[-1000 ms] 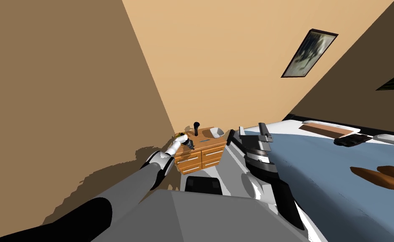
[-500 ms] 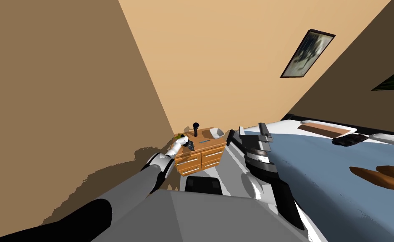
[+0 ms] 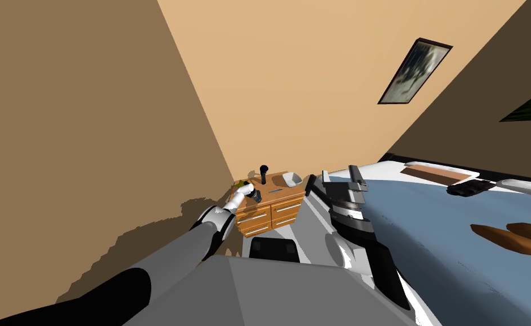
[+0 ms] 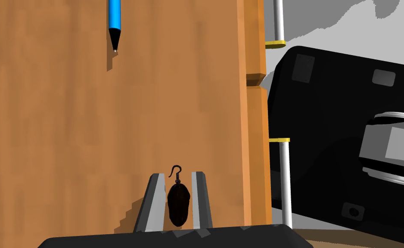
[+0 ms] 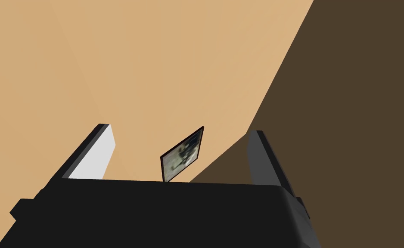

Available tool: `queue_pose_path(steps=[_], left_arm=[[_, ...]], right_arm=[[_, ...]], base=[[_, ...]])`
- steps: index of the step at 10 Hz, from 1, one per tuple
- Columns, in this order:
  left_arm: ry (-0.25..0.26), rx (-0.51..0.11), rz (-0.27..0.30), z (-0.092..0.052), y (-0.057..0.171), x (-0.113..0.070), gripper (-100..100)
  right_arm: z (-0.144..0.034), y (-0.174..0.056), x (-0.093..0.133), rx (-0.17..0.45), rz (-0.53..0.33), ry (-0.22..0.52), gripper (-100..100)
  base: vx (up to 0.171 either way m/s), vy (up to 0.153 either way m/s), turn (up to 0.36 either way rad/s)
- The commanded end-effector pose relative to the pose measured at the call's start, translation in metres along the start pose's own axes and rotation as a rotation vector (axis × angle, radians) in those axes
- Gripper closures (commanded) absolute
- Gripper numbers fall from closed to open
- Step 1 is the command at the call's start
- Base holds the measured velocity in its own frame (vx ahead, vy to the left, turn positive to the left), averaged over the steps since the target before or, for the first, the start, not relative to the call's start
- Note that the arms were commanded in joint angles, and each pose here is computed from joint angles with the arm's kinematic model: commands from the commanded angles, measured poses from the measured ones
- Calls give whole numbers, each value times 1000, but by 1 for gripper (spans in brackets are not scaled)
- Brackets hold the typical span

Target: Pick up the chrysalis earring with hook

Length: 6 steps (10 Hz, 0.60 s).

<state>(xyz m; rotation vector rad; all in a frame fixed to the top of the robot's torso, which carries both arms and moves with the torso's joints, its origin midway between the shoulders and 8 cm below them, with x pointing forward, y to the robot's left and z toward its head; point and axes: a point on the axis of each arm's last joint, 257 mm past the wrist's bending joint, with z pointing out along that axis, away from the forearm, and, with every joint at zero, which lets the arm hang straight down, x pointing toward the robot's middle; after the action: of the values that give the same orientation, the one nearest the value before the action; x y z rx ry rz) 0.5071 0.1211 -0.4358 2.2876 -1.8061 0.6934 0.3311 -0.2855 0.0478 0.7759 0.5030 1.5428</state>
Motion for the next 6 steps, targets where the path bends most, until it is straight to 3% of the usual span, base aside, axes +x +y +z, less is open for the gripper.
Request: queue_pose_path(steps=[1,2,3,5,6], left_arm=[[0,0,0,0,0,0,100],[0,0,0,0,0,0,0],[-1,-5,-1,-11,-10,2,100],[0,-3,0,-12,-10,2,100],[-1,-5,-1,-12,-10,2,0]], right_arm=[[0,0,0,0,0,0,0],[0,0,0,0,0,0,0],[0,0,0,0,0,0,0],[0,0,0,0,0,0,0],[0,0,0,0,0,0,0]], base=[[0,0,0],[0,0,0],[-49,1,71],[-56,6,41],[-6,2,0]])
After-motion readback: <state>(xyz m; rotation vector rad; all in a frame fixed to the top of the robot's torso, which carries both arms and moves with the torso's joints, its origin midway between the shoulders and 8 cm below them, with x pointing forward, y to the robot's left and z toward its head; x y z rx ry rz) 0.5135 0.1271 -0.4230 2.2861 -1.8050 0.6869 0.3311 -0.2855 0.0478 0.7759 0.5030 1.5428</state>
